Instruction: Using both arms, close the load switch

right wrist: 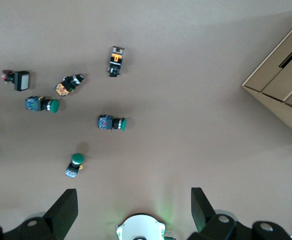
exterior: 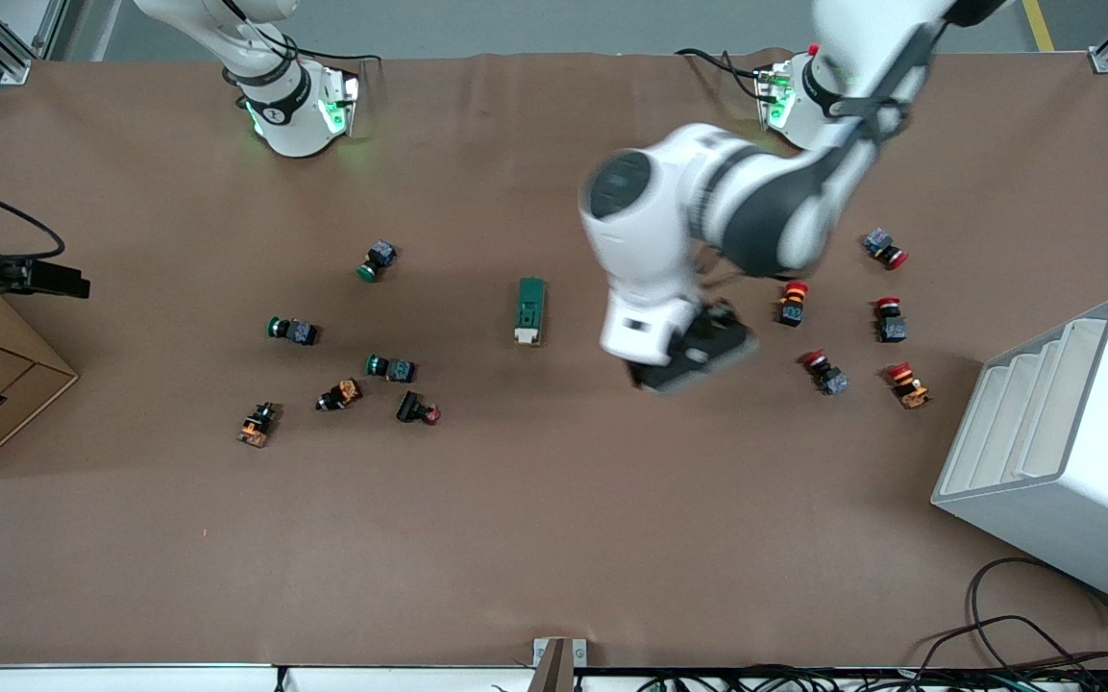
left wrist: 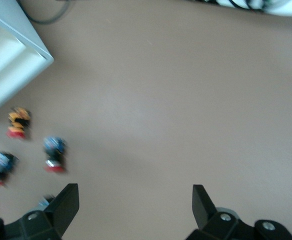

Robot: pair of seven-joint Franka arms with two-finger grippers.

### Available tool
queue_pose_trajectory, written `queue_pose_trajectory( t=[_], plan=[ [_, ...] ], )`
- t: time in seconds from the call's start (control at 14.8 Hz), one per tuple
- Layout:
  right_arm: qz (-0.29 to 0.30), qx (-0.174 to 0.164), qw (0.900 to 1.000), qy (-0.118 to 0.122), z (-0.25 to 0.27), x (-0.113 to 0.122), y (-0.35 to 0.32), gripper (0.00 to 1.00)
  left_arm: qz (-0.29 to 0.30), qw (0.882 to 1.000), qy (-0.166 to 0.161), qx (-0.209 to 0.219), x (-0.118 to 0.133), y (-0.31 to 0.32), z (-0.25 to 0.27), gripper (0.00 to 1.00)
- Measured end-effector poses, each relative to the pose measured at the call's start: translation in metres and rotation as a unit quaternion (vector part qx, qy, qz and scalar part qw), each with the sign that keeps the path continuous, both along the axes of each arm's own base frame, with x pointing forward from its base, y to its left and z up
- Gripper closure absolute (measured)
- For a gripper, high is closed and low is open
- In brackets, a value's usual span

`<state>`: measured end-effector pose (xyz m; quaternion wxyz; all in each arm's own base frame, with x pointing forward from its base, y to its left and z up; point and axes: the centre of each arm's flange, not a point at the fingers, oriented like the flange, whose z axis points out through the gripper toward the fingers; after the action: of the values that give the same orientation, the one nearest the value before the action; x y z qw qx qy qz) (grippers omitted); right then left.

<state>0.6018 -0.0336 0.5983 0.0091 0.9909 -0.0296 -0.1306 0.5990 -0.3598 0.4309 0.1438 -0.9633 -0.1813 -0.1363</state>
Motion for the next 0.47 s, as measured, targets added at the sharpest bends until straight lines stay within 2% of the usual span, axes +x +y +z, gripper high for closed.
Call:
queue_pose_trajectory(
  t=[0.2, 0.47],
  plan=[
    [0.004, 0.009, 1.000, -0.008, 0.024, -0.015, 0.006, 0.00, 0.008, 1.000, 0.025, -0.004, 0.036, 0.097, 0.038, 0.00],
    [0.005, 0.012, 1.000, -0.029, 0.044, -0.041, 0.006, 0.00, -0.002, 0.998, 0.054, -0.015, 0.056, 0.204, 0.077, 0.00]
  ],
)
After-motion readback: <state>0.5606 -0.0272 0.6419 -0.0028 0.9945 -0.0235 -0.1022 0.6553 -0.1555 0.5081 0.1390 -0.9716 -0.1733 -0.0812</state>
